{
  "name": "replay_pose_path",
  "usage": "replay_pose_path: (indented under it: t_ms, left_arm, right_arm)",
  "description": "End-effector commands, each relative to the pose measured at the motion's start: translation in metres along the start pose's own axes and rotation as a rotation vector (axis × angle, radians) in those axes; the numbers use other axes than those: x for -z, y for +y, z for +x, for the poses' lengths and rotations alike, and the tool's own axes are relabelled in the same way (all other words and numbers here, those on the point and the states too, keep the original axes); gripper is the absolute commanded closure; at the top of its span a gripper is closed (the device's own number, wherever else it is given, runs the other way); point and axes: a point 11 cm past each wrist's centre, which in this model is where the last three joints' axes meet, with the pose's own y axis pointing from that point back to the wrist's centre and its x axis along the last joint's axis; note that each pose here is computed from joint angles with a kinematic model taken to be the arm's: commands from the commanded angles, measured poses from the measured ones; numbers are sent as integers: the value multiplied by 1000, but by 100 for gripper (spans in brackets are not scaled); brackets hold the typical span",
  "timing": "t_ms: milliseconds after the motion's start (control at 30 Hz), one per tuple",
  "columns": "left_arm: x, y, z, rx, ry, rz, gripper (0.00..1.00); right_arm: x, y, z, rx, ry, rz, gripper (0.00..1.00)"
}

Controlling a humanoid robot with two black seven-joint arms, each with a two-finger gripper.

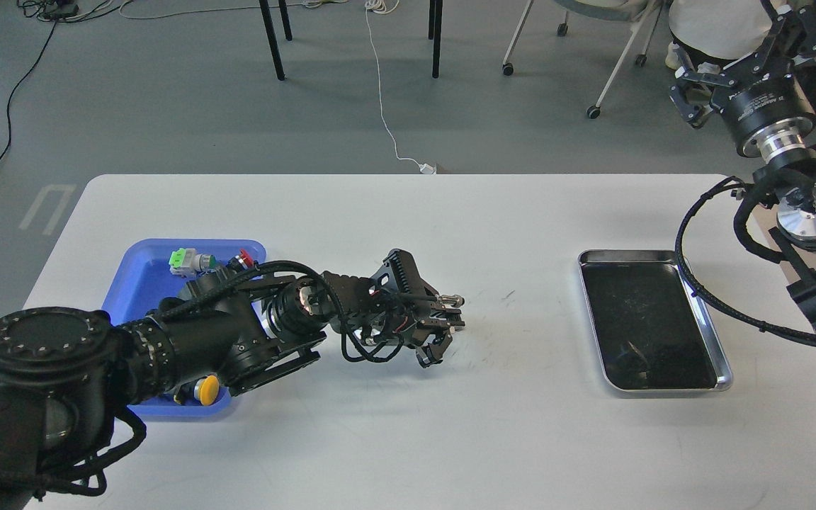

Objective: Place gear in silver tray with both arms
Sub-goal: 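Carry the black gear to the table middle and open the left gripper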

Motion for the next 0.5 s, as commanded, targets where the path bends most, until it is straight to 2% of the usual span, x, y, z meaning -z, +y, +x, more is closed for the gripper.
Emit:
replay_pose_path:
  t_ms: [0, 134, 167, 267, 300, 467]
  left_arm:
    - [-2, 0, 1, -7, -1, -6, 84]
    - [-2, 0, 4, -30, -6, -7, 79]
    - [-2, 0, 5, -34, -6, -5, 74]
    - [-2, 0, 8, -50, -12, -6, 42]
    - [-2, 0, 9, -62, -15, -6, 35]
    - [-1, 2, 32, -145, 17, -11, 24]
  right_arm:
    - [-2, 0, -1, 2, -3, -2, 1]
    - [-3, 0, -1, 1, -4, -3, 1]
    - [-3, 0, -1, -1, -3, -3, 1]
    - [-3, 0, -1, -1, -3, -4, 1]
    - [-3, 0, -1, 1, -3, -4, 1]
    - [-3, 0, -1, 1, -2, -6, 1]
